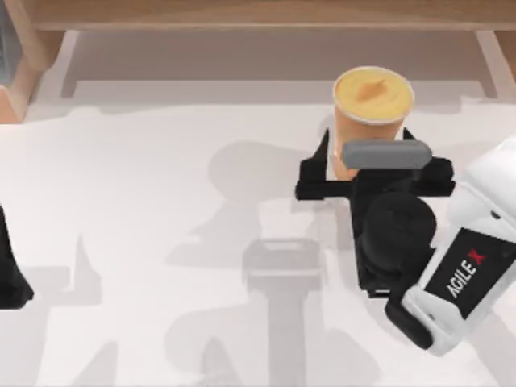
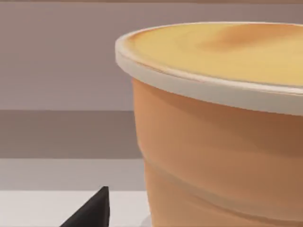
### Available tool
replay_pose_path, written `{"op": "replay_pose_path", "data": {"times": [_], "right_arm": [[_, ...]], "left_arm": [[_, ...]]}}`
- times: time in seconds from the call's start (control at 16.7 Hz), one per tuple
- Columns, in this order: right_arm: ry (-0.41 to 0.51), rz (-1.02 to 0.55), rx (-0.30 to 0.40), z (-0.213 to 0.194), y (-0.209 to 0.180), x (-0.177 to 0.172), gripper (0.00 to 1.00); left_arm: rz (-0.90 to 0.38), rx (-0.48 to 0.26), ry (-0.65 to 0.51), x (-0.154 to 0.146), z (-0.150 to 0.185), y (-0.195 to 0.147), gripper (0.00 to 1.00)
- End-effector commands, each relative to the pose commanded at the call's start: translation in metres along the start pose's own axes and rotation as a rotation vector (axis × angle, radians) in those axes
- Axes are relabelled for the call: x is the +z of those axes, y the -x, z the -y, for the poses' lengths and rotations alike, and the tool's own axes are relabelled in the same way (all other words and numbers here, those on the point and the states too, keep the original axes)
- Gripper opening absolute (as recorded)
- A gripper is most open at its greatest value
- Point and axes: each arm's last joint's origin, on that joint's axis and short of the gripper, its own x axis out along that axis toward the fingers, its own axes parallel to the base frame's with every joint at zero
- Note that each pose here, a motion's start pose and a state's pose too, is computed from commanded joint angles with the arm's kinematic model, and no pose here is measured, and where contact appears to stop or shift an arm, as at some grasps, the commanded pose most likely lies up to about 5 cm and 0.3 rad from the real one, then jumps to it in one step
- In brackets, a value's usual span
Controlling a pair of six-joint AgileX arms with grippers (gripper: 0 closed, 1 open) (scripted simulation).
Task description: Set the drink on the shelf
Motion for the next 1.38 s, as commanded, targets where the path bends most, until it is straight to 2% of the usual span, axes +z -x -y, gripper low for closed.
{"op": "replay_pose_path", "data": {"times": [0.18,0.48,1.26,1.38], "right_arm": [[0.000,0.000,0.000,0.002,-0.026,0.001,1.00],[0.000,-0.001,0.000,0.002,-0.029,0.001,1.00],[0.000,-0.001,0.000,0.002,-0.029,0.001,0.02],[0.000,-0.001,0.000,0.002,-0.029,0.001,0.00]], "left_arm": [[0.000,0.000,0.000,0.000,0.000,0.000,1.00],[0.000,0.000,0.000,0.000,0.000,0.000,1.00],[0.000,0.000,0.000,0.000,0.000,0.000,1.00],[0.000,0.000,0.000,0.000,0.000,0.000,1.00]]}}
